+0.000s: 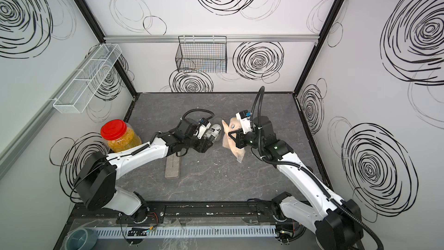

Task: Wipe the eyeglass case
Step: Pick up the eyeglass case from the center of the board, then wipe the dirt from the eyeglass case.

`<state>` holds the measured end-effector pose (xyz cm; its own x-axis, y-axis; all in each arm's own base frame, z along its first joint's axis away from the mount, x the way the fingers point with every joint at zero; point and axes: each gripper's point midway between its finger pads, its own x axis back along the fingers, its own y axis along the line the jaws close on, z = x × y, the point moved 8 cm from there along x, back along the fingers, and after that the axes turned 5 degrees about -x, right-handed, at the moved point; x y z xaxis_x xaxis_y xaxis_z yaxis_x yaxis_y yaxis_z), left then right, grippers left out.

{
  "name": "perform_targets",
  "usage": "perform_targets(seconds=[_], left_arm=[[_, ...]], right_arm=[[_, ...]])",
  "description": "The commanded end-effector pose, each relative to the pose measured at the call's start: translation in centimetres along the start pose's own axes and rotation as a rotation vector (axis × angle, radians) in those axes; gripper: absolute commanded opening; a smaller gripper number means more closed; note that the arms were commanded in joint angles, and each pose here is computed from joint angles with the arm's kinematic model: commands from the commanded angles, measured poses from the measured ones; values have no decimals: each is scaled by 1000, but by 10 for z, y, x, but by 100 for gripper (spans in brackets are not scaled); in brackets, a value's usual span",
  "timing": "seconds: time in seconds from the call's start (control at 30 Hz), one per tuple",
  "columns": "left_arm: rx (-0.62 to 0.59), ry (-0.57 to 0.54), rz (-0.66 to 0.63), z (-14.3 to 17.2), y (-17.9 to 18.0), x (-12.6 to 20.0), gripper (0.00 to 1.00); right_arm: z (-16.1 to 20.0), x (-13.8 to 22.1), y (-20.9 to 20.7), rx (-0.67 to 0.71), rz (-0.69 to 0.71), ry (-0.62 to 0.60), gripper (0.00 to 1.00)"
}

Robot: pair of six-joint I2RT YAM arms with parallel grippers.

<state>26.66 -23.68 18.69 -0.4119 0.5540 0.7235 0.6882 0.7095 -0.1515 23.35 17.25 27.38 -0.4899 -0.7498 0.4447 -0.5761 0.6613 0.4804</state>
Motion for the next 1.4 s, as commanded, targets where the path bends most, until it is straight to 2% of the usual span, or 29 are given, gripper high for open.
perform_targets(seconds=[0.0, 0.17, 0.4, 0.6, 0.73, 0.8, 0.97, 1.07, 1.2, 1.37], left_arm=[[-139, -31, 82, -5, -27, 12, 62], [-198, -66, 97, -9, -48, 24, 63], [-206, -181, 100, -18, -54, 46, 63], [-201, -213, 90, -25, -58, 44, 63], [-195, -221, 79, -27, -58, 42, 62], [-192, -217, 71, -26, -58, 41, 62], [-193, -223, 70, -24, -59, 45, 62], [-198, -219, 71, -22, -61, 44, 62], [-202, -219, 68, -21, -64, 42, 62], [-197, -222, 76, -21, -65, 38, 62]], right_arm=[[-23, -11, 11, 52, -77, -24, 4], [-20, -41, 13, 33, -89, 39, 4], [1, -54, -14, -87, 49, 136, 2], [13, -59, 29, 2, -168, 173, 3], [21, -62, 40, -27, -241, 207, 3], [22, -60, 33, -35, -192, 194, 2], [15, -48, -23, -164, 128, 136, 1], [11, -44, -26, -138, 175, 121, 1], [10, -49, -6, -110, 40, 147, 2], [18, -50, 34, -36, -246, 177, 2]])
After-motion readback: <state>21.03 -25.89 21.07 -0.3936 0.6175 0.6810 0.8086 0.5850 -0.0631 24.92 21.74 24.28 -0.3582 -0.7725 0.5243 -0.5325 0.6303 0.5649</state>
